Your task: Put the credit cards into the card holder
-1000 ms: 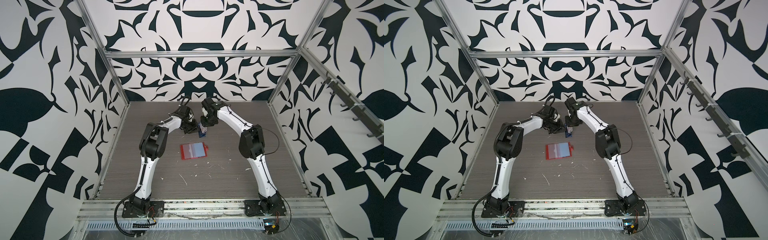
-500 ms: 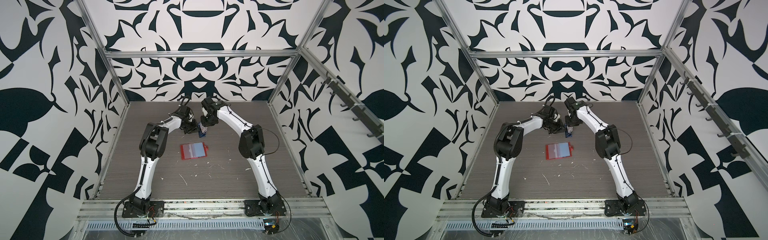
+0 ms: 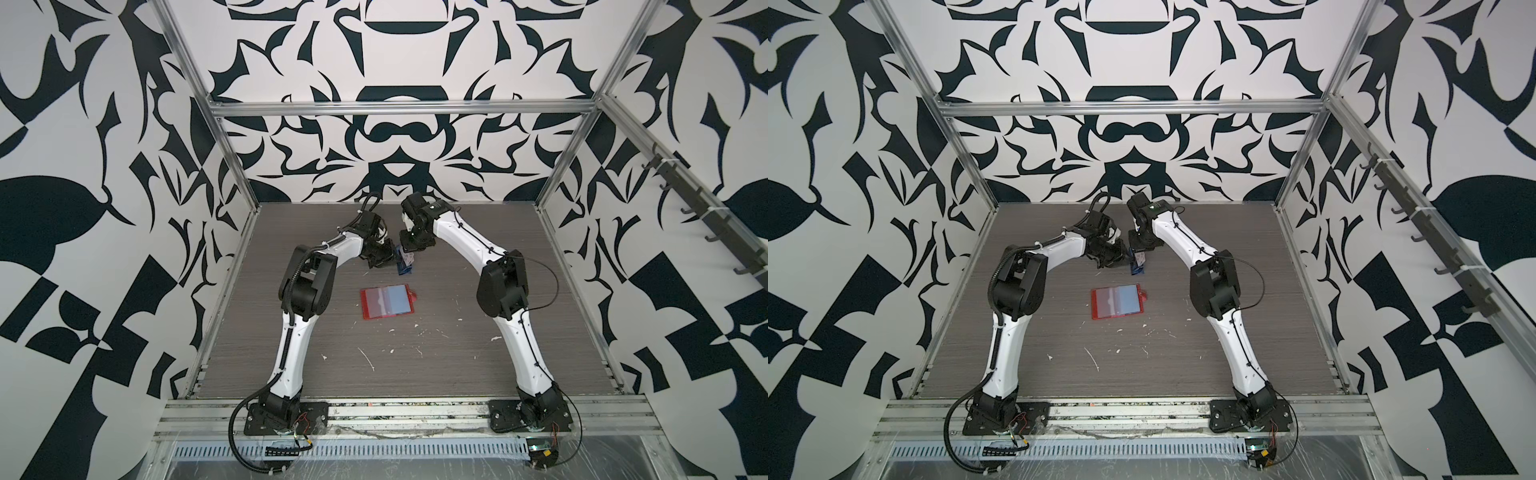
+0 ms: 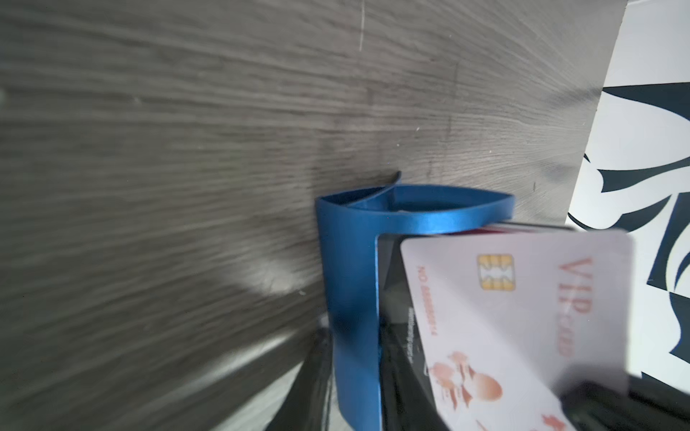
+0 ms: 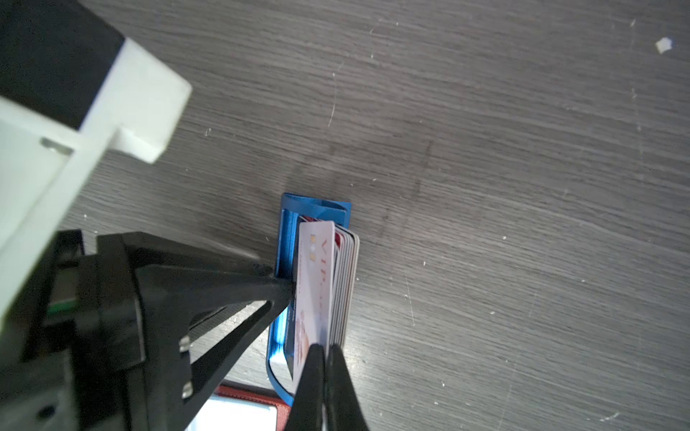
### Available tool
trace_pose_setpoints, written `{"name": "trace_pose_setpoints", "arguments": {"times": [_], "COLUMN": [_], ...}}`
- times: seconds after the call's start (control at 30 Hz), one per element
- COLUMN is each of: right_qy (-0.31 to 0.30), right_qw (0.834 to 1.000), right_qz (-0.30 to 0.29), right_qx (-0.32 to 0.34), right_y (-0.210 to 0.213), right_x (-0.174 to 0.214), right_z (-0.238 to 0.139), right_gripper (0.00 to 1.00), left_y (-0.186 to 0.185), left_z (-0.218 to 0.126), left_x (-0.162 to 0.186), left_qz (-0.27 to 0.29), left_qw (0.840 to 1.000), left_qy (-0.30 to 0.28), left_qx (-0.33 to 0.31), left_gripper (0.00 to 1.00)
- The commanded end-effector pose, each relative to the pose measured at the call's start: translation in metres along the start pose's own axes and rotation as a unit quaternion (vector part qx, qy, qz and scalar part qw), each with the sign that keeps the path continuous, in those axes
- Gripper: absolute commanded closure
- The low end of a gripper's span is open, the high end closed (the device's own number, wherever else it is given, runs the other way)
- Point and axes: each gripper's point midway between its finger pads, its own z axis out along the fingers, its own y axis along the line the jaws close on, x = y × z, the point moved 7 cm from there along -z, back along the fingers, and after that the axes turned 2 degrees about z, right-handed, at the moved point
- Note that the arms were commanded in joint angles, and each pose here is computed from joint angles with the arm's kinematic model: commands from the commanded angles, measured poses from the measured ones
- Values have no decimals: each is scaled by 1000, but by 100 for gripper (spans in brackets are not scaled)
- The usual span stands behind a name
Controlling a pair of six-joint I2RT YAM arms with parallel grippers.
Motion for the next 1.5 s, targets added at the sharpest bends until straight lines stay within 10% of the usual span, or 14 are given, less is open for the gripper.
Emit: {"name": "trace_pose_setpoints", "arguments": {"times": [0.0,0.5,1.47], "right_qy": [-18,-106,-49], "right_qw": [1000,985,950], "right_qz": [1,45,74], "right_qx": [5,-125,-300], "right_y": [-8,-8,24], "right_x": [-2,20,138], "right_z": [-31,-80,-27], "right_gripper": [100,100,100], "left_y": [18,-35,41], "left_z": [3,-61,-118], "left_x": [12,11,132], "left_qz": [-19,51,16], "left_qw": [999,999,989], "left_qy": [33,-13,-90], "left_qx": [-37,6,-118], "left_gripper": [72,56,60]}}
